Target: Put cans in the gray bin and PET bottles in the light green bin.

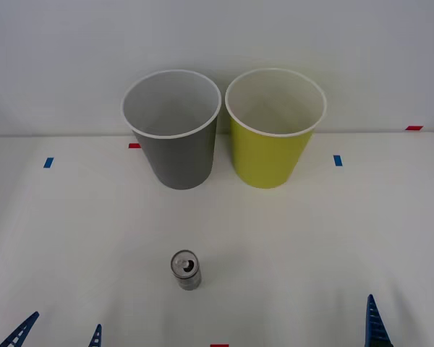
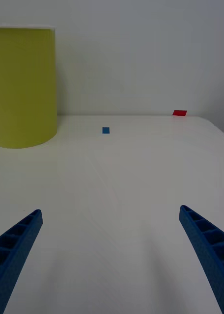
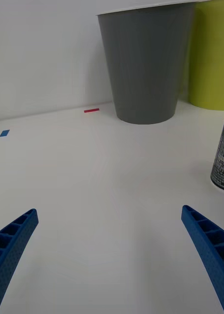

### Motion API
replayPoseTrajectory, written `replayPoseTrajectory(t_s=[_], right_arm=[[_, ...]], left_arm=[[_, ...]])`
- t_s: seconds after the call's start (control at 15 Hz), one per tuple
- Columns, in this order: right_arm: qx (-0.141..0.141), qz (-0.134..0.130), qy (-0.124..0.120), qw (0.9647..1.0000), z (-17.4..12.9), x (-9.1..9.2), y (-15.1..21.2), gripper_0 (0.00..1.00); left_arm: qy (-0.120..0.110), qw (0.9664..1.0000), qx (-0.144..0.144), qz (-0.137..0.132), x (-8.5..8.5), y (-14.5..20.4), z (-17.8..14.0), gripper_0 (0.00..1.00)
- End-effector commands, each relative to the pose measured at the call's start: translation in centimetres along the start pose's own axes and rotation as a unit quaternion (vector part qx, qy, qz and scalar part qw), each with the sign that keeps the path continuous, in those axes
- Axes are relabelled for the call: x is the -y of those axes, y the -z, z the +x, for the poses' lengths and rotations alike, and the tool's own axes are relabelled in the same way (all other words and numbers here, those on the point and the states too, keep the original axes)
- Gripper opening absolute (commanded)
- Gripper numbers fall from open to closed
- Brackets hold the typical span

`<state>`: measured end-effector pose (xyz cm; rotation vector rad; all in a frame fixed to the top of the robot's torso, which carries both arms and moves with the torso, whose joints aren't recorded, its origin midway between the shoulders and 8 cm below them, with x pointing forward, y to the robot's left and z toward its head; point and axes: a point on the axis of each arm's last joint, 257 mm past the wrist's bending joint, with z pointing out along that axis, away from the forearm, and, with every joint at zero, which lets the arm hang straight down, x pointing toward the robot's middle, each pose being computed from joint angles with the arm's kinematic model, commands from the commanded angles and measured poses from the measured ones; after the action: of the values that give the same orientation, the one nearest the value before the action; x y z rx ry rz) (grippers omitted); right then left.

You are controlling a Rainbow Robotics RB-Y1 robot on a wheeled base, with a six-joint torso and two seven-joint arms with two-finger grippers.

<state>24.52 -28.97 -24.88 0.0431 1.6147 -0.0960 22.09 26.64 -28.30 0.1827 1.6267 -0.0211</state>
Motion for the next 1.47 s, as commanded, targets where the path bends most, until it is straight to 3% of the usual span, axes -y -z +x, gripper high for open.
replayPoseTrajectory(t_s=[0.07,1.47], right_arm=[[0.000,0.000,0.000,1.0000,0.00,0.00,0.00,0.96],[0.000,0.000,0.000,1.0000,0.00,0.00,0.00,0.96]], left_arm=[[0.000,1.0000,0.000,0.000,0.00,0.00,0.00,1.00],[0.000,1.0000,0.000,0.000,0.00,0.00,0.00,1.00]])
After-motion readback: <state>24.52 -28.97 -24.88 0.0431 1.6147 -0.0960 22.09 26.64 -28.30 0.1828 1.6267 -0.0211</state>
